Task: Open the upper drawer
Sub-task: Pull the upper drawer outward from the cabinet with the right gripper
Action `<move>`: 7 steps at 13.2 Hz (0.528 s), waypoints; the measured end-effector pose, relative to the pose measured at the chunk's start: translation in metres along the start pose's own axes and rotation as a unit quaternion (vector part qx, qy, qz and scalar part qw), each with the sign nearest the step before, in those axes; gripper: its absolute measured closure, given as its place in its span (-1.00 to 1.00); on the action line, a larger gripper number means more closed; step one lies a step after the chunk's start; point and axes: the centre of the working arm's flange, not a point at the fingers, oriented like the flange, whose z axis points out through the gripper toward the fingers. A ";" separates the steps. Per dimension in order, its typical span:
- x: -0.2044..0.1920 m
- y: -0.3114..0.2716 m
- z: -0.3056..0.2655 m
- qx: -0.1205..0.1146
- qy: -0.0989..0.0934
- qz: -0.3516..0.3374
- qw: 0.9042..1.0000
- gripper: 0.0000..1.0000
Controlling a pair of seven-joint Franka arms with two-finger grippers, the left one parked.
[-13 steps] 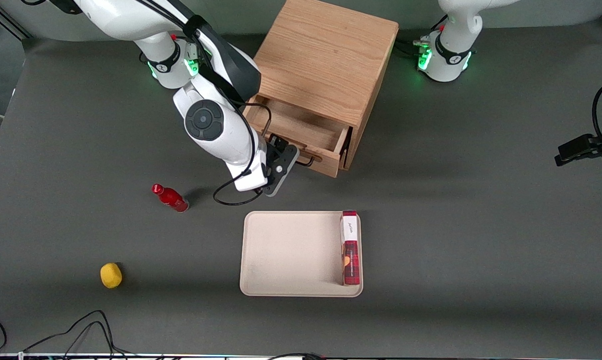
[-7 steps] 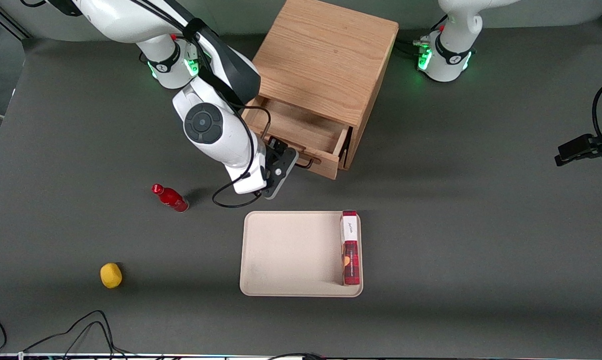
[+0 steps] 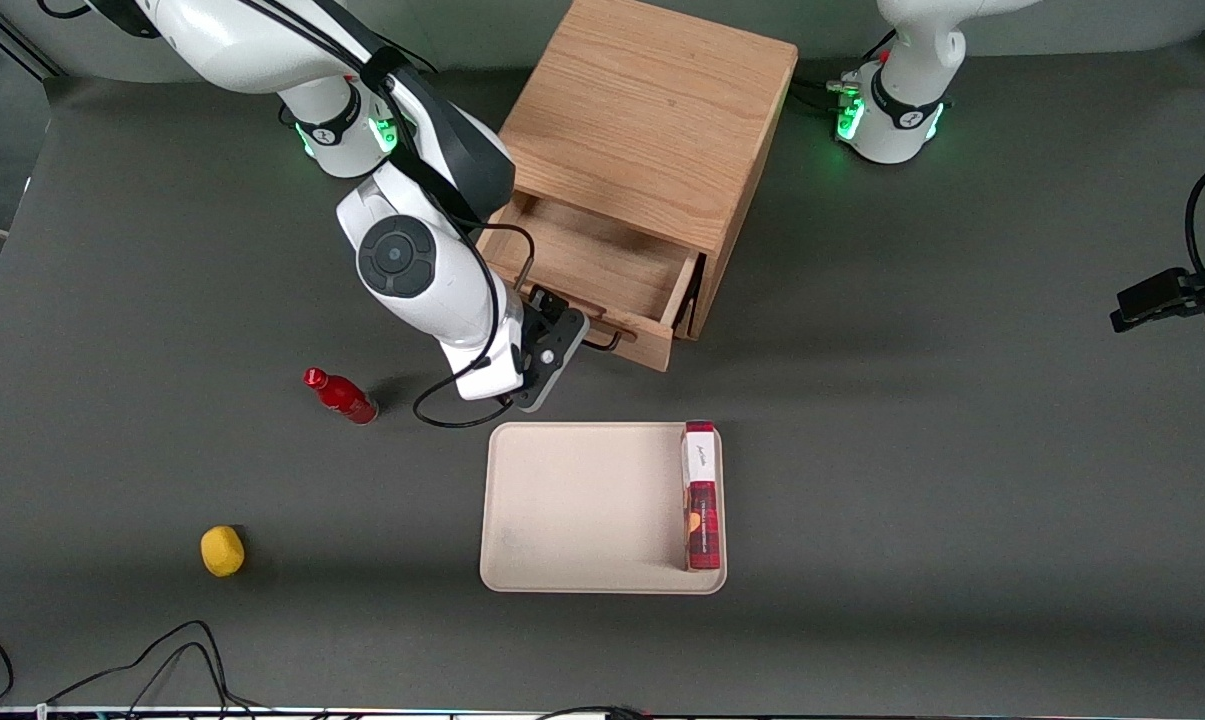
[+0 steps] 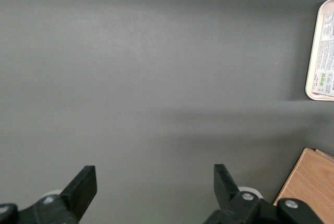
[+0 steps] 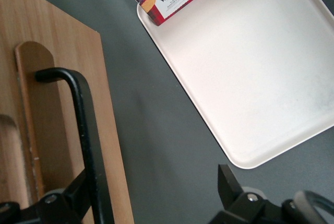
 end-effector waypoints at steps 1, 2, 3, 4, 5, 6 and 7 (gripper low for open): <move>0.000 0.004 -0.001 -0.001 0.001 0.003 1.000 -1.00; 0.000 0.009 -0.002 -0.005 0.002 0.005 1.000 -1.00; 0.000 0.013 -0.002 -0.010 0.002 0.005 1.000 -1.00; 0.001 0.016 -0.001 -0.014 0.001 0.004 1.000 -1.00; 0.003 0.019 -0.001 -0.016 0.002 0.003 1.000 -1.00; 0.004 0.021 0.000 -0.017 0.003 0.004 1.000 -1.00; 0.005 0.024 0.001 -0.017 0.004 0.005 1.000 -1.00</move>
